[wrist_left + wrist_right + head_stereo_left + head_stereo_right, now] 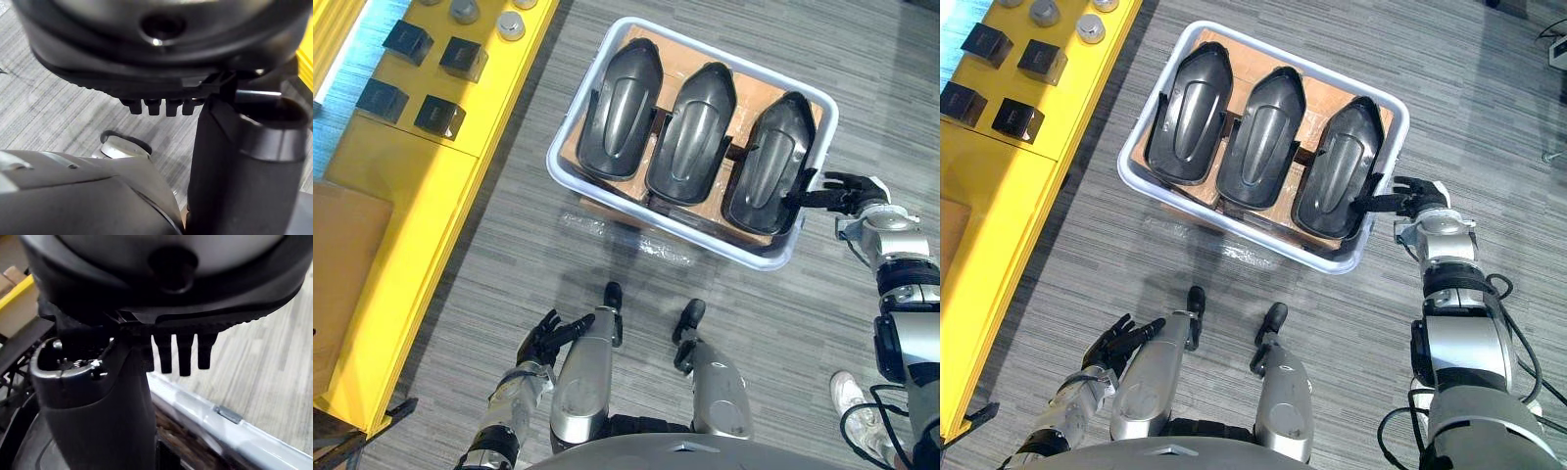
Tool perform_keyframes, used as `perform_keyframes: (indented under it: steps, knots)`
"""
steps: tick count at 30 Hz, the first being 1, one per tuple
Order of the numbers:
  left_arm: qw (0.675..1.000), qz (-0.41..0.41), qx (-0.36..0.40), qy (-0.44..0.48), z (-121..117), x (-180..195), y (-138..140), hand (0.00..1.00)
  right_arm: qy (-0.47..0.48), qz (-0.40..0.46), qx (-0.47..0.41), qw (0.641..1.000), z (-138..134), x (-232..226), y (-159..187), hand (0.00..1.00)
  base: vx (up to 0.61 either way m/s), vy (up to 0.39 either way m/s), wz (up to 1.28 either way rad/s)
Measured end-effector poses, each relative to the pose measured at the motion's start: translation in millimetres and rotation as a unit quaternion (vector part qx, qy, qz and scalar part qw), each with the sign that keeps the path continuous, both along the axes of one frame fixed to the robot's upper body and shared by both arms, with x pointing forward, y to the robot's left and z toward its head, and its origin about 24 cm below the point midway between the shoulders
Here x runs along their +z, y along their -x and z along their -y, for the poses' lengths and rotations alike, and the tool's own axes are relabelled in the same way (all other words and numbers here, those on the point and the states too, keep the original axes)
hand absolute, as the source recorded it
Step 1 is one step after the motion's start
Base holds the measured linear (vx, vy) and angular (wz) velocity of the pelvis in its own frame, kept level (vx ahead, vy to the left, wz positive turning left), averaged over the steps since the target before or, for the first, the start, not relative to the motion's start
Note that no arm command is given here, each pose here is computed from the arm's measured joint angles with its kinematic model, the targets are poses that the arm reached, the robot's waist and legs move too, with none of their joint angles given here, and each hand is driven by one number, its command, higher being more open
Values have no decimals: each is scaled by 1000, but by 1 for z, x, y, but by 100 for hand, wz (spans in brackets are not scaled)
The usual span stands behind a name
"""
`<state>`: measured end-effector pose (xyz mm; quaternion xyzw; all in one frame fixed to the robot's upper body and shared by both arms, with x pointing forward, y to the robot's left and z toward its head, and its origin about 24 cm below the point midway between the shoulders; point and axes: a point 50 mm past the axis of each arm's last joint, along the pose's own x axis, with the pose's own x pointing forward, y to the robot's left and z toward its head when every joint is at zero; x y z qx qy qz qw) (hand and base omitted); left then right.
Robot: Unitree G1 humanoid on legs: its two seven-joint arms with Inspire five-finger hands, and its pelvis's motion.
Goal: Walk over and take three plastic housings, then place them on the shelf
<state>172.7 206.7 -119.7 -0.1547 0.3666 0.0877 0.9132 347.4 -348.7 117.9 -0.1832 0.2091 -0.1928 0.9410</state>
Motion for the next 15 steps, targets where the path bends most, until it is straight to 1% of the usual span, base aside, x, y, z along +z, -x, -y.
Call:
perform_keyframes:
  steps: [2,6,8,10,12,15]
  knots:
    - [1000,0,1,1,0,0,0,100,19,-6,-3,1000,3,2,1,0,0,0,0]
    - [1000,0,3,2,-1,0,0,100,20,-10,-8,1000,5,2,2,0,0,0,0]
    - [1000,0,3,2,-1,0,0,100,37,-22,-2,999,5,0,3,0,0,0,0]
    - [1000,0,5,2,-2,0,0,100,16,-9,-7,1000,5,1,3,0,0,0,0]
    - [1000,0,11,7,-2,0,0,100,19,4,-10,1000,6,6,2,0,0,0,0]
    - [1000,-1,12,7,-2,0,0,100,21,-2,-25,999,9,1,5,0,-19,7,5]
